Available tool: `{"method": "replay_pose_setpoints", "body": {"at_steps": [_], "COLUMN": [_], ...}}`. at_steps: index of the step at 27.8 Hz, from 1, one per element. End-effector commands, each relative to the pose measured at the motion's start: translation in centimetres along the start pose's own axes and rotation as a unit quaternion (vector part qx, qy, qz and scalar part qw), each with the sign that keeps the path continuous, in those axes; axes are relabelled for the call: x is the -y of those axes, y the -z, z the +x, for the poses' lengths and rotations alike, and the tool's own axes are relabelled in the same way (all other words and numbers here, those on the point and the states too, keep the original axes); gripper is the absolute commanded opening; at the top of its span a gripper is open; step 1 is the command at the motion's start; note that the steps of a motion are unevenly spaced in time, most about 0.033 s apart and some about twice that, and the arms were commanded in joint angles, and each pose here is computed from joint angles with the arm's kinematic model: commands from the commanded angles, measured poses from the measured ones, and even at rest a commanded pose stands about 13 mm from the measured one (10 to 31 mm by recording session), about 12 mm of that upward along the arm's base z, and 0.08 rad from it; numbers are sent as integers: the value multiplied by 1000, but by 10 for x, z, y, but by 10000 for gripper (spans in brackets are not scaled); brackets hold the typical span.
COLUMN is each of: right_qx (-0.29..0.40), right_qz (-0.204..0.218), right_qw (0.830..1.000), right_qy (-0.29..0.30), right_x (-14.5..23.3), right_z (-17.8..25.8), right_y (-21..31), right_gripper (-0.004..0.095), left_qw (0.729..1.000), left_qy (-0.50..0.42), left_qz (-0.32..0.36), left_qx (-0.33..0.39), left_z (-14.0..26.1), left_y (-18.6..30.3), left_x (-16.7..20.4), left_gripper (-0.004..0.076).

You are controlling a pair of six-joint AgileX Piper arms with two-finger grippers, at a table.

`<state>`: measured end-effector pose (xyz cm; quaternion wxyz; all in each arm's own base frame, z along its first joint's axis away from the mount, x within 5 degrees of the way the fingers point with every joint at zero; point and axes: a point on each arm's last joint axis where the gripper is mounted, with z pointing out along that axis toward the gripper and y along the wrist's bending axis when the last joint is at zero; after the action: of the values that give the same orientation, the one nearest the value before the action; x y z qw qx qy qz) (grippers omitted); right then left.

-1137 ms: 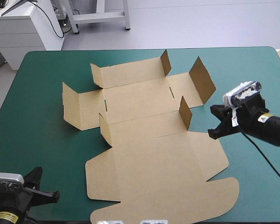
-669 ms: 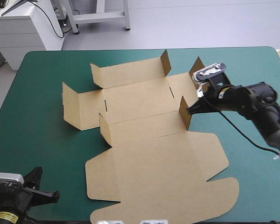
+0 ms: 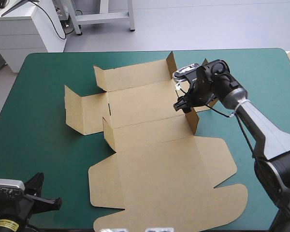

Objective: Fold the box

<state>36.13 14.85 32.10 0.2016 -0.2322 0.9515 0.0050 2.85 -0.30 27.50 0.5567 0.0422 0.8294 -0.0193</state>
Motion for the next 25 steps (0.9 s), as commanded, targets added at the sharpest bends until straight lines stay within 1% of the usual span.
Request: {"method": "replay_pose_setpoints", "body": {"at_steps": [1, 4, 7, 8, 10, 13, 14, 15, 16, 19, 21, 22, 25], "right_qx": [16, -4, -24, -34, -38, -46, -47, -47, -49, -50, -48, -44, -29], "right_qz": [0, -11, -14, -14, -14, -15, -15, -14, -13, -12, -11, -12, -16], "right_qw": [1000, 1000, 1000, 999, 999, 999, 999, 999, 999, 999, 999, 999, 994], "right_qy": [2, -1, -4, -12, -18, -18, -18, -18, -17, -20, -8, 12, 109], "right_x": [1, -2, -3, -3, -3, -4, -4, -3, -3, -3, -3, -2, -2], "right_z": [-8, -9, -9, -9, -9, -8, -8, -8, -7, -7, -8, -10, -15], "right_y": [7, -12, -29, -37, -39, -40, -40, -40, -40, -40, -38, -35, -27], "right_gripper": [740, 740, 738, 721, 655, 403, 244, 129, -12, -17, -21, -21, -21], "left_qw": [999, 999, 999, 999, 999, 999, 999, 999, 999, 999, 999, 999, 999], "left_qy": [2, 2, 2, 2, 2, 2, 2, 2, 2, 1, 1, 1, 1], "left_qz": [4, 4, 4, 4, 4, 4, 4, 4, 4, 4, 4, 4, 4], "left_qx": [39, 39, 39, 39, 39, 39, 39, 39, 39, 39, 39, 39, 39], "left_z": [-12, -12, -12, -12, -12, -12, -12, -12, -12, -12, -12, -12, -12], "left_y": [2, 2, 2, 2, 2, 2, 2, 2, 2, 2, 2, 2, 2], "left_x": [0, 0, 0, 0, 0, 0, 0, 0, 0, 0, 0, 0, 0], "left_gripper": [-8, -8, -8, -8, -8, -8, -8, -8, -8, -8, -8, -8, -8]}}
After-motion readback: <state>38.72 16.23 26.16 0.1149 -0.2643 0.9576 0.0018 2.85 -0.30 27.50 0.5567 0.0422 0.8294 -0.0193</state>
